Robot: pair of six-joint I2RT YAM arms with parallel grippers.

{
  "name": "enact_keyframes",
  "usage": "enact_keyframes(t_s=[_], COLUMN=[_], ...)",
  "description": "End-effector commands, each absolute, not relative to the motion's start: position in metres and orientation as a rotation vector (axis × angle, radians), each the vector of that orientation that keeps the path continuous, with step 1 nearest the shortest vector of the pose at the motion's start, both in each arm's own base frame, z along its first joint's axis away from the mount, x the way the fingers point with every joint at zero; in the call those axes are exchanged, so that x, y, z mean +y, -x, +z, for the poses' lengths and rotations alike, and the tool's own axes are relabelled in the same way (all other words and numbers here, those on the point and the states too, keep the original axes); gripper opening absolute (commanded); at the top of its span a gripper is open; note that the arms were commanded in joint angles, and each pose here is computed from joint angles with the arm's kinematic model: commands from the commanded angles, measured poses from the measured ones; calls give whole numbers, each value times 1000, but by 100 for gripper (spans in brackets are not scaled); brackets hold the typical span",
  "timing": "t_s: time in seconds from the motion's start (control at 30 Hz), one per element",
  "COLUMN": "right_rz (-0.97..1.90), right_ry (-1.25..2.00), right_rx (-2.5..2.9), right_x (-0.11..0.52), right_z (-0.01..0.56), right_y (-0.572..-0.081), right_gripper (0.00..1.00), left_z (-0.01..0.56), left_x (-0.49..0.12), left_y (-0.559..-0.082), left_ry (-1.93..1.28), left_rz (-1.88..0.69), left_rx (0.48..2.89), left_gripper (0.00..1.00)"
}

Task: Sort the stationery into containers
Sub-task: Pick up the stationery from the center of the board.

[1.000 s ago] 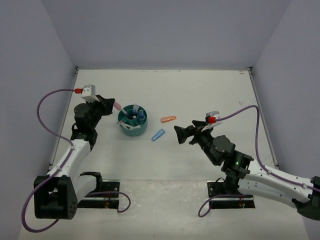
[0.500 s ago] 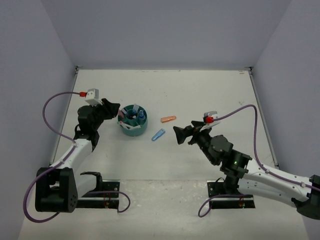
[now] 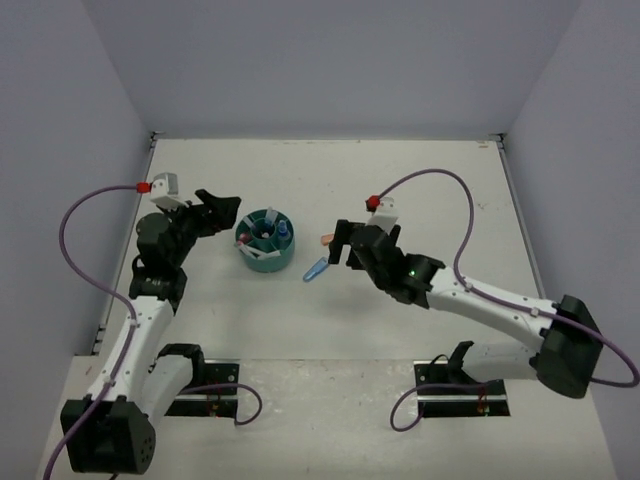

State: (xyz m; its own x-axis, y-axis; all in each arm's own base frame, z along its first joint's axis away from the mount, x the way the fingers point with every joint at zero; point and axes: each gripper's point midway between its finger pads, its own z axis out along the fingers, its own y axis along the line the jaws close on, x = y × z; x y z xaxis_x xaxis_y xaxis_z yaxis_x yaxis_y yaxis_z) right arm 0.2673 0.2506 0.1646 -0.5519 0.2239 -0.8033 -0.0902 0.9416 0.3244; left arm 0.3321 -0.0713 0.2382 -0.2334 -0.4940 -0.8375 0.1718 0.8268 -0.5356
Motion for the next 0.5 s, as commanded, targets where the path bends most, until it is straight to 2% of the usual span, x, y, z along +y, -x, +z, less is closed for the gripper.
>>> enact_keyframes(t_s=[0.0,0.1,0.17,0.3,0.47], right_rz=[423,360,290,178,103], right_ry=[-396,-558,-647,-804,-883], right_rx=[2433,2445,2454,2485,2534], right_x=[251,258,258,264,272], right_z=[115,101,97,80,62], right_y=[-282,-314,-322,-347,-364], right_gripper=[99,96,89,79,75], left_z=[289,307,312,304,281], left_x=[-62,-60,-59,-66,-77], left_y=[-296,-273,-263,-251,-244], left_ry=[341,286,268,173,88], left_rz=[-624,-593,-573,-563,-595], left_rx=[1651,1632,1637,1699,1780], left_gripper=[100,100,100,100,100])
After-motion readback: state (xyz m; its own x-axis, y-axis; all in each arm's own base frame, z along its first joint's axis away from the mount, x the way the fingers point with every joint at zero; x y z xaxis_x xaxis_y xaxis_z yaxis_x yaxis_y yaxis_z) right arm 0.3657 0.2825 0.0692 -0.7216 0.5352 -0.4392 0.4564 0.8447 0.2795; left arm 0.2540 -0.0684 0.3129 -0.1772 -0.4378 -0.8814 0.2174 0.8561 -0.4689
